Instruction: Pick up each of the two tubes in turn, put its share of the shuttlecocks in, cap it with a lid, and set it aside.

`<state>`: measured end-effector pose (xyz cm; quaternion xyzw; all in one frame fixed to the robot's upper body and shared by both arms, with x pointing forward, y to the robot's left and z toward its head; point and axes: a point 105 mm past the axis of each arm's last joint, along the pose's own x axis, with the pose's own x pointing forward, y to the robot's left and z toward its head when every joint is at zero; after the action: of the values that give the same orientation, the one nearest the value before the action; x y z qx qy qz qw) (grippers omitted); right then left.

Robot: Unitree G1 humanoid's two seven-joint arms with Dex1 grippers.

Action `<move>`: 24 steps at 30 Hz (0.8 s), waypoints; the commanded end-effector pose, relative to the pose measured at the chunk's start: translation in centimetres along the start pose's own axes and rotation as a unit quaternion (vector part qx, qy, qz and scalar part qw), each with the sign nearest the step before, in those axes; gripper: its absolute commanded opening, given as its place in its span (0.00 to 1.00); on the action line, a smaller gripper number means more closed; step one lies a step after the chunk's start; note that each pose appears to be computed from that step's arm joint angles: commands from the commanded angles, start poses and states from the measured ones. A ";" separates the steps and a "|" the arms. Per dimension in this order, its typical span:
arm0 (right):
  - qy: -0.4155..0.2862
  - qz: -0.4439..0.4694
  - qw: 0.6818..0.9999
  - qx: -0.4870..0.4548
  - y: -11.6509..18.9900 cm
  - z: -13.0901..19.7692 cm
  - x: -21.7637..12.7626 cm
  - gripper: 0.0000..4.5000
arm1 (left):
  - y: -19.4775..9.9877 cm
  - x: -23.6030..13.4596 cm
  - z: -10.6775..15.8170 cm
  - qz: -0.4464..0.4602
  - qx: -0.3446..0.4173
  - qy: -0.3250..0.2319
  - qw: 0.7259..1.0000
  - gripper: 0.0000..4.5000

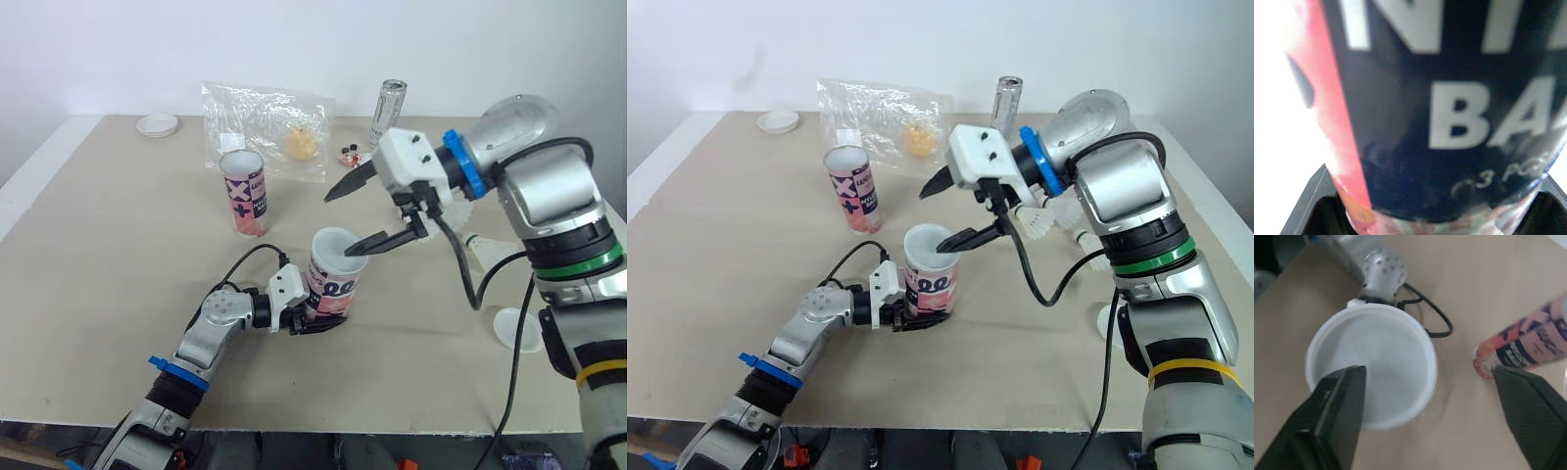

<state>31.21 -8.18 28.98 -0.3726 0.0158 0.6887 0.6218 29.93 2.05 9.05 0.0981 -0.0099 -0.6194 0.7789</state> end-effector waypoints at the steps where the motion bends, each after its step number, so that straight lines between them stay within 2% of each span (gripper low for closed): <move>1: -0.079 -0.057 0.994 0.040 -1.1 2.5 -2.5 0.99 | -0.3 -0.2 -1.9 0.002 -0.031 0.031 0.999 0.65; 5: -0.127 -0.071 0.983 0.113 -0.7 2.5 -2.6 0.99 | -0.3 -0.2 -1.9 0.001 -0.031 0.030 0.999 0.65; 6: -0.135 -0.069 0.980 0.129 -0.3 2.3 -2.5 0.86 | -0.3 -0.3 -1.9 0.001 -0.031 0.030 0.999 0.65; 8: -0.130 -0.061 0.980 0.140 0.7 1.5 -2.0 0.72 | -0.3 -0.3 -1.9 0.001 -0.031 0.030 0.999 0.65; 9: -0.129 -0.055 0.979 0.148 1.3 1.3 -1.7 0.58 | -0.3 -0.3 -1.9 0.001 -0.031 0.031 0.999 0.65; 11: -0.131 -0.045 0.977 0.159 2.1 1.0 -1.3 0.42 | -0.4 -0.4 -1.9 0.000 -0.031 0.031 0.999 0.65; 12: -0.129 -0.040 0.977 0.162 2.5 0.8 -0.8 0.29 | -0.4 -0.4 -2.0 0.000 -0.031 0.032 0.999 0.65; 15: -0.125 -0.030 0.978 0.165 3.4 0.6 0.2 0.02 | -0.4 -0.4 -2.0 -0.001 -0.031 0.033 0.999 0.65; 24: -0.105 -0.017 0.981 0.163 3.2 0.4 2.6 0.02 | -0.3 -0.4 -2.0 -0.002 -0.029 0.034 0.999 0.65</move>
<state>28.63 -6.91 25.62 -0.1689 0.0732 0.7024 0.6876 29.93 2.09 9.06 0.0991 -0.0093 -0.6204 0.7779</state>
